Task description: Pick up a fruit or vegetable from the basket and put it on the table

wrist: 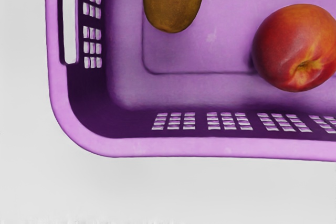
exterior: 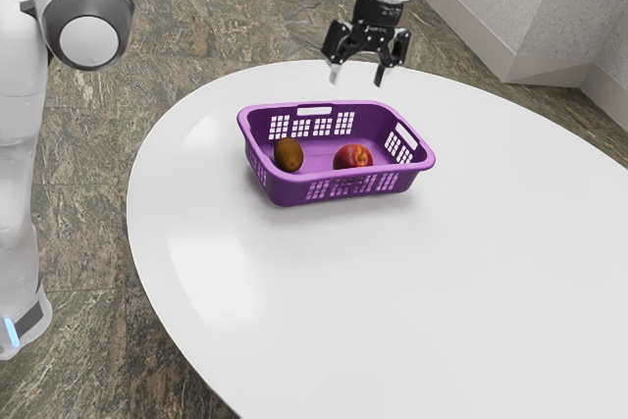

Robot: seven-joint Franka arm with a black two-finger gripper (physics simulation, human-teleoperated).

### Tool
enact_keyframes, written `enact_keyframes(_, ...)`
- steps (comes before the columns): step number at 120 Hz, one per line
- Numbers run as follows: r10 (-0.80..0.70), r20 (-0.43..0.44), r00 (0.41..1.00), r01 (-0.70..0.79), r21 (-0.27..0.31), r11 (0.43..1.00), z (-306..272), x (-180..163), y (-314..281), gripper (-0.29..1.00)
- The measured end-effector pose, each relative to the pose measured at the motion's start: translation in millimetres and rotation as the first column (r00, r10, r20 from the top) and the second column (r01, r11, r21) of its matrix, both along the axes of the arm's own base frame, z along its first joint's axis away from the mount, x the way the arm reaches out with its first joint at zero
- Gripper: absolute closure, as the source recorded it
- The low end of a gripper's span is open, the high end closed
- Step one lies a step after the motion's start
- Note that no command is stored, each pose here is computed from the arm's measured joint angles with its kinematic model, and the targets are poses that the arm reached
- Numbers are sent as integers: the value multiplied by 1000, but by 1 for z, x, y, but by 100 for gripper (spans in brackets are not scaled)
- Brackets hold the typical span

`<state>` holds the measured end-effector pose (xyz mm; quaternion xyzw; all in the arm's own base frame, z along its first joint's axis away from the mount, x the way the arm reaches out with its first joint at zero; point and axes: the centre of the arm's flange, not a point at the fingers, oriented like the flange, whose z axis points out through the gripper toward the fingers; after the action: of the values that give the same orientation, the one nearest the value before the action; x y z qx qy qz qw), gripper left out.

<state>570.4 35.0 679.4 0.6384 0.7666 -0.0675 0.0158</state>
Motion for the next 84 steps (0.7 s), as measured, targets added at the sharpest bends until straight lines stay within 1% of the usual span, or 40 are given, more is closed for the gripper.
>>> enact_keyframes(14, 124, -31, 992, -124, 7, 992, -7, 4, -3, 0)
enact_keyframes(22, 169, -53, 984, -169, 5, 986, -16, 10, -13, 0)
enact_keyframes(41, 283, -51, 958, -284, 3, 959, -6, 4, -15, 0)
enact_keyframes(60, 324, -27, 946, -324, -2, 946, 10, -4, -10, 0)
enact_keyframes(74, 311, -38, 950, -312, 0, 950, 2, -1, 7, 0)
enact_keyframes(84, 262, -67, 963, -262, 5, 965, -20, 10, 13, 0)
